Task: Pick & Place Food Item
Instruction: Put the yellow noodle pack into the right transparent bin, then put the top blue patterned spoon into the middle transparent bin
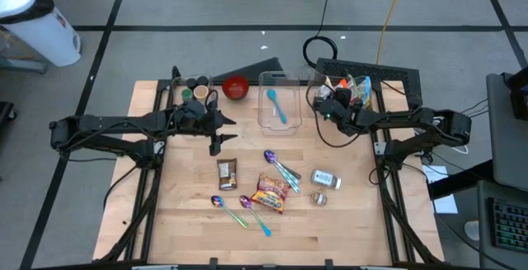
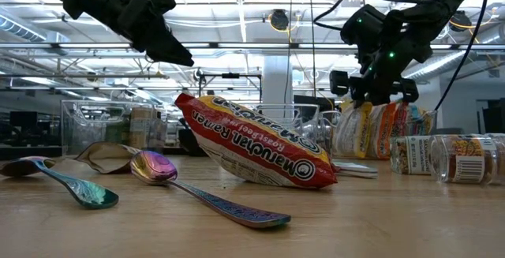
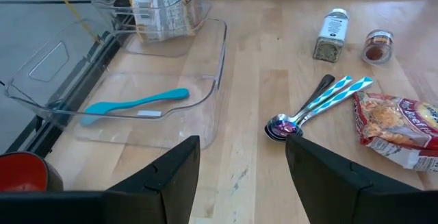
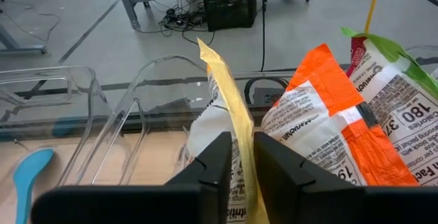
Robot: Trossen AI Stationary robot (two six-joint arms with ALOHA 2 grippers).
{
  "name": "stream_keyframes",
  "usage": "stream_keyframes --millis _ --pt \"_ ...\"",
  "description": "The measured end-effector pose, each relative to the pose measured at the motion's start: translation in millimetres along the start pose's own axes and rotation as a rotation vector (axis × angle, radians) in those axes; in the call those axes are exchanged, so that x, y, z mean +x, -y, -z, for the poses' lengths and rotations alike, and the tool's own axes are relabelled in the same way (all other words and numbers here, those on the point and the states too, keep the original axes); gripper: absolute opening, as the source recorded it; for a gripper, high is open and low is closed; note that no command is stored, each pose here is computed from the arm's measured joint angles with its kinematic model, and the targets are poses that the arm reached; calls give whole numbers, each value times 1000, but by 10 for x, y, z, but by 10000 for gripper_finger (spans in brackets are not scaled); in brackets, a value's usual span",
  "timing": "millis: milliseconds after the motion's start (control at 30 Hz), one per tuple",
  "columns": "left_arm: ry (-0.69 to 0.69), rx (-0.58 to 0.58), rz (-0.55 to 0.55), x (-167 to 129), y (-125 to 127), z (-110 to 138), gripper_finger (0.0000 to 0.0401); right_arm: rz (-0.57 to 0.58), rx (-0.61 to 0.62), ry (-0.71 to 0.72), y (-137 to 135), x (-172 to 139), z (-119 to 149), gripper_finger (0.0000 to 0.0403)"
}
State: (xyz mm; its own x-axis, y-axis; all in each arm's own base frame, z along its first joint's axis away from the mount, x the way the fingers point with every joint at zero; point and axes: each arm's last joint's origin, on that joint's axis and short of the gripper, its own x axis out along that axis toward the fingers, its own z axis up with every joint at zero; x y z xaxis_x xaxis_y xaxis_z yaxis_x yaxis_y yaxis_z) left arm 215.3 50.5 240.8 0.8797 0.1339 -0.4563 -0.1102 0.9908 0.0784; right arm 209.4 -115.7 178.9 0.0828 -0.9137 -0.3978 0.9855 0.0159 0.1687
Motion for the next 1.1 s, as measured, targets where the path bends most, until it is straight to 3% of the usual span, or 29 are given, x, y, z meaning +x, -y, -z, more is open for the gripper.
stream_keyframes --millis 500,867,1000,1100 --pt "0 -4 0 1 0 0 225 -9 -94 20 17 -23 -82 62" --pt "33 -1 -5 0 -4 -32 225 -87 -137 50 46 -114 -285 69" --pt "50 7 -9 0 -7 -49 225 -186 -161 94 9 -180 -411 89" --pt "58 29 -30 -1 -12 -58 225 -355 -153 103 -44 -246 -504 102"
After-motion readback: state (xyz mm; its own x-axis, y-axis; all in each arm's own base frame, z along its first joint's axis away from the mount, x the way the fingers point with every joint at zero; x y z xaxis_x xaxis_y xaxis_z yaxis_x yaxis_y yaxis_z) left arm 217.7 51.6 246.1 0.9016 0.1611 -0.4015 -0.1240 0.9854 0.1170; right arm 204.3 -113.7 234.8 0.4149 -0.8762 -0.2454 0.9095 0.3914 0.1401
